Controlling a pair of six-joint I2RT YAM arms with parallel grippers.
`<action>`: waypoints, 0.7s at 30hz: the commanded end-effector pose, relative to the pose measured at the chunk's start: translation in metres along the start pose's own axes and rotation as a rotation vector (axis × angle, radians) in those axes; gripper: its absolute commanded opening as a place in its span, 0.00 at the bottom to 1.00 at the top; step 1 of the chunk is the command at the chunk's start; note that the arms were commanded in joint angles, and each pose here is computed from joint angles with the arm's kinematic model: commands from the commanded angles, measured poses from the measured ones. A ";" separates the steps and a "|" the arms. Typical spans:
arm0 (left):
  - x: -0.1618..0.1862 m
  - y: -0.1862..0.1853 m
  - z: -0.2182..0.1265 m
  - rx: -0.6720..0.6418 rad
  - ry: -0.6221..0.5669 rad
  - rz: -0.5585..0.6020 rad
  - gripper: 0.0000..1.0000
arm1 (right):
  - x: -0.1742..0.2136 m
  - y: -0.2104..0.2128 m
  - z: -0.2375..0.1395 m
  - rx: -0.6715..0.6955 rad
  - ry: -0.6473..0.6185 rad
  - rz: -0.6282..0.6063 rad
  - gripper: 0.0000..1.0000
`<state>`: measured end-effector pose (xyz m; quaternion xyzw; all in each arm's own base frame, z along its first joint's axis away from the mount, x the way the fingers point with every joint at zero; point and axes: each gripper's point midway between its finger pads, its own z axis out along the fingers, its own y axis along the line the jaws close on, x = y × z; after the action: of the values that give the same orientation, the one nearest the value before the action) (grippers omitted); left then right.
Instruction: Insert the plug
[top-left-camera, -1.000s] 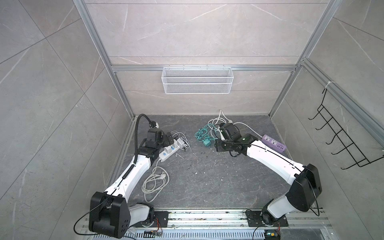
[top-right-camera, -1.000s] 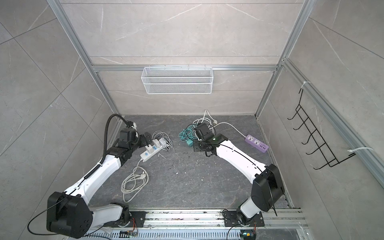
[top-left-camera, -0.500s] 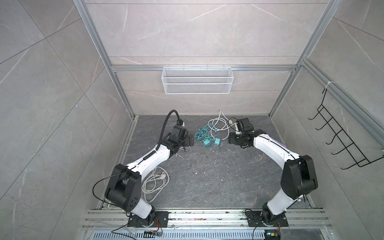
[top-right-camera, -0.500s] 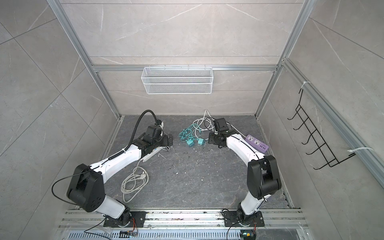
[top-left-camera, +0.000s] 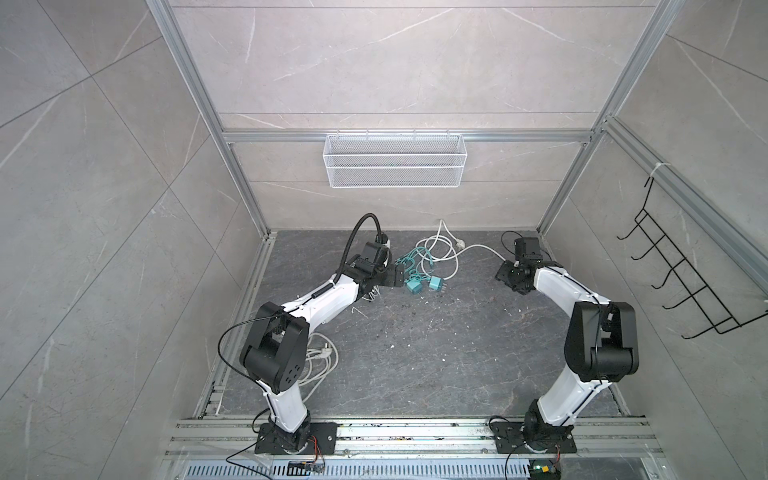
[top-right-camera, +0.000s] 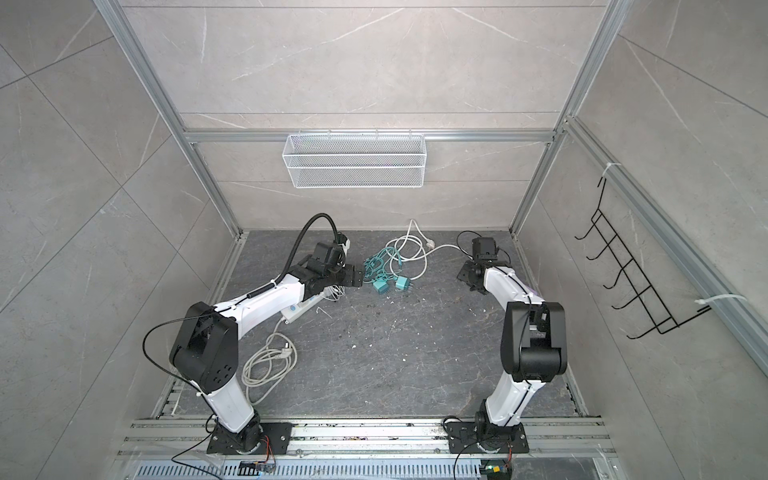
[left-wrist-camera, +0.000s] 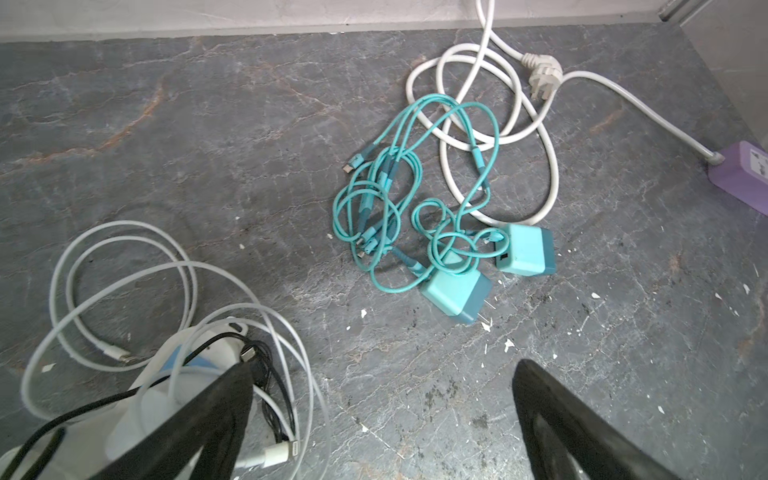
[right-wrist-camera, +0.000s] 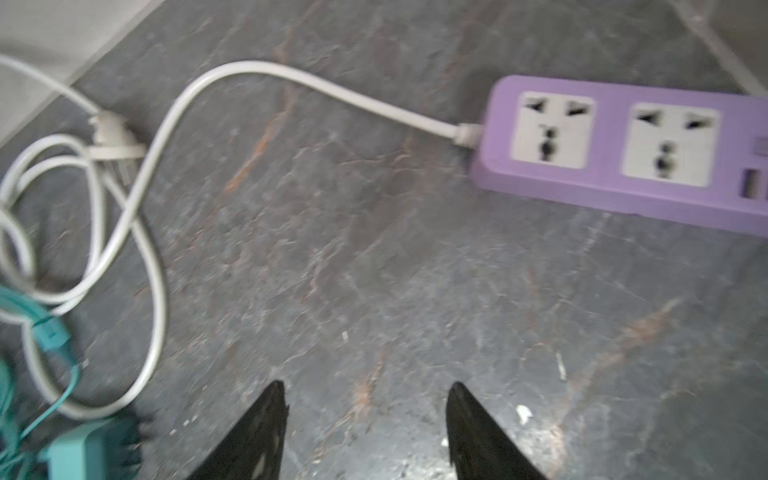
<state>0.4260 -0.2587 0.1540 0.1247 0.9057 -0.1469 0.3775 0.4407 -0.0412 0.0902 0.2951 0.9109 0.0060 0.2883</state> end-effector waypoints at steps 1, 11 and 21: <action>-0.015 -0.016 -0.005 0.069 -0.033 0.058 1.00 | -0.020 -0.023 -0.004 0.112 -0.148 0.113 0.63; -0.013 -0.033 0.016 0.146 0.006 0.090 1.00 | -0.021 -0.028 -0.010 0.121 -0.205 0.158 0.62; -0.025 -0.037 0.023 0.145 0.014 0.088 1.00 | -0.001 0.025 0.007 0.013 -0.155 0.011 0.57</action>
<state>0.4448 -0.2983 0.1517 0.1801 0.8946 -0.1891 0.3626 0.4390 -0.0543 0.0918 0.3475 0.8688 -0.0402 0.3505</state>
